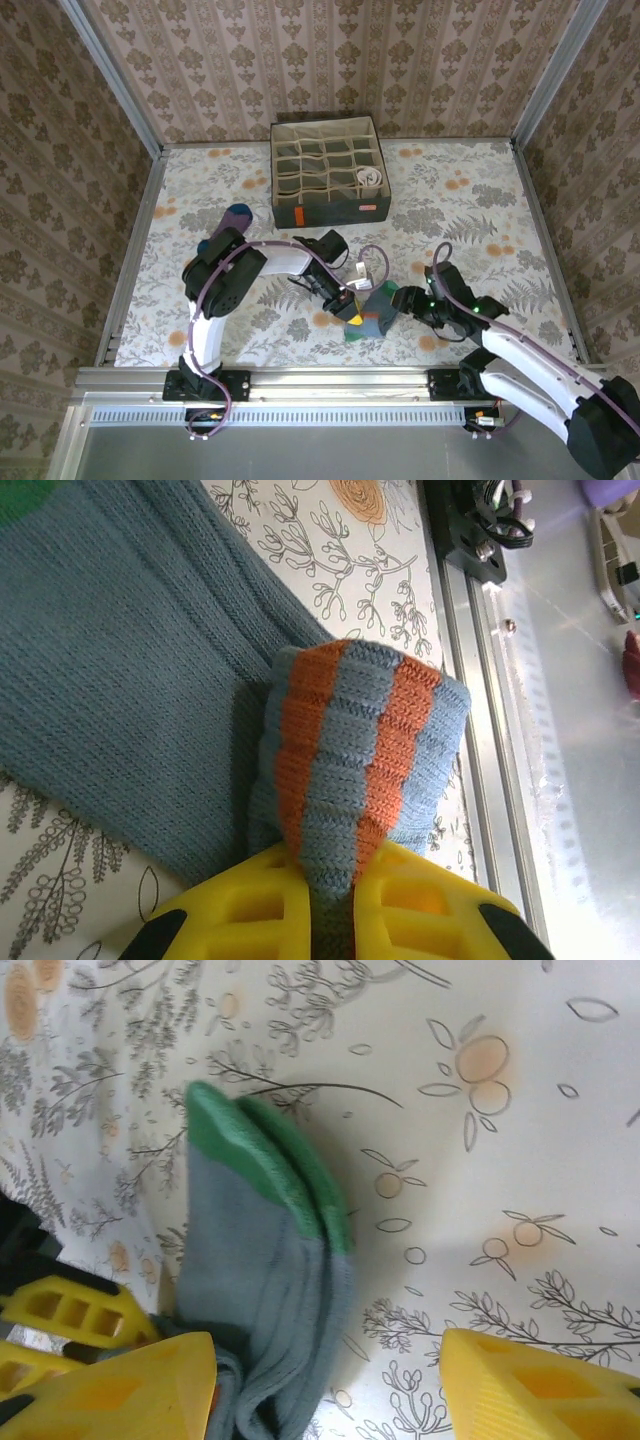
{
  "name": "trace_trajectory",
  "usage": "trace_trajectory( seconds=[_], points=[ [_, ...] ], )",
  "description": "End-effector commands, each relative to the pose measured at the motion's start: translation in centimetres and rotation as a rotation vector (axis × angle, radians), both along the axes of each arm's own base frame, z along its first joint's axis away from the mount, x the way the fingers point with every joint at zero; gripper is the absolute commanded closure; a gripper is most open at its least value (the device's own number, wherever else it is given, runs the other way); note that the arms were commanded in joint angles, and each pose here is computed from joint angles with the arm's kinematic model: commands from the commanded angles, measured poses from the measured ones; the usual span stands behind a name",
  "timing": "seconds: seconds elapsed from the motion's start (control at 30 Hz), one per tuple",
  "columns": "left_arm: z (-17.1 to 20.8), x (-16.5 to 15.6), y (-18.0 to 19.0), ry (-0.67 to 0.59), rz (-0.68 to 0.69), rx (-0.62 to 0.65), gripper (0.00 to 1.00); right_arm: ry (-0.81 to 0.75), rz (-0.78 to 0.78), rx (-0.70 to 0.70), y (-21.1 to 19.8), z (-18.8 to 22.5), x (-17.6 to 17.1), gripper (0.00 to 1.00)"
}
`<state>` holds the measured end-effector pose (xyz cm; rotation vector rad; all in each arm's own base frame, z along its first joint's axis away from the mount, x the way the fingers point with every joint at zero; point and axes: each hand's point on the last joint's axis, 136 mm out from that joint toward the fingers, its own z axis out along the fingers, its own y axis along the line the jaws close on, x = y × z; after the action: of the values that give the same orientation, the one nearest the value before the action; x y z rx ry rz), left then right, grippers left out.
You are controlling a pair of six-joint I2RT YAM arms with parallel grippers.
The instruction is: Roll the socks
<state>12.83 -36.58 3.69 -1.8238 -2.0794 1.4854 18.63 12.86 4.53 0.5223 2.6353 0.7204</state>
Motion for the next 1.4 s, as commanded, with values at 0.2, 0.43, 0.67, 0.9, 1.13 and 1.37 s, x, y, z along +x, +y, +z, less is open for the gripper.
trace_trajectory(
  seconds=[0.2, 0.43, 0.67, 0.9, 1.13, 1.37],
  points=[
    [-1.1, -0.1, 1.2, -0.203, -0.03, 0.091, 1.0, 0.007, 0.026, 0.087, 3.4, -1.5, 4.0, 0.43],
    [-0.6, -0.8, 1.3, -0.288, -0.088, 0.096, 1.0, 0.014, 0.185, 0.118, 7.0, -2.7, 7.0, 0.89],
    [0.8, -0.7, 0.9, -0.344, -0.102, 0.08, 1.0, -0.031, 0.288, 0.195, 10.8, -0.6, 10.9, 0.98],
    [0.0, 0.9, 0.8, -0.41, -0.083, 0.105, 1.0, -0.072, 0.319, 0.179, 11.6, 0.4, 14.1, 1.0],
    [0.4, 1.2, 0.8, -0.382, -0.058, 0.105, 1.0, -0.077, 0.351, 0.189, 11.5, 0.3, 16.8, 1.0],
    [-1.1, 0.6, 1.5, -0.226, -0.048, 0.158, 1.0, -0.053, 0.395, 0.192, 11.4, -1.1, 16.3, 1.0]
  ],
)
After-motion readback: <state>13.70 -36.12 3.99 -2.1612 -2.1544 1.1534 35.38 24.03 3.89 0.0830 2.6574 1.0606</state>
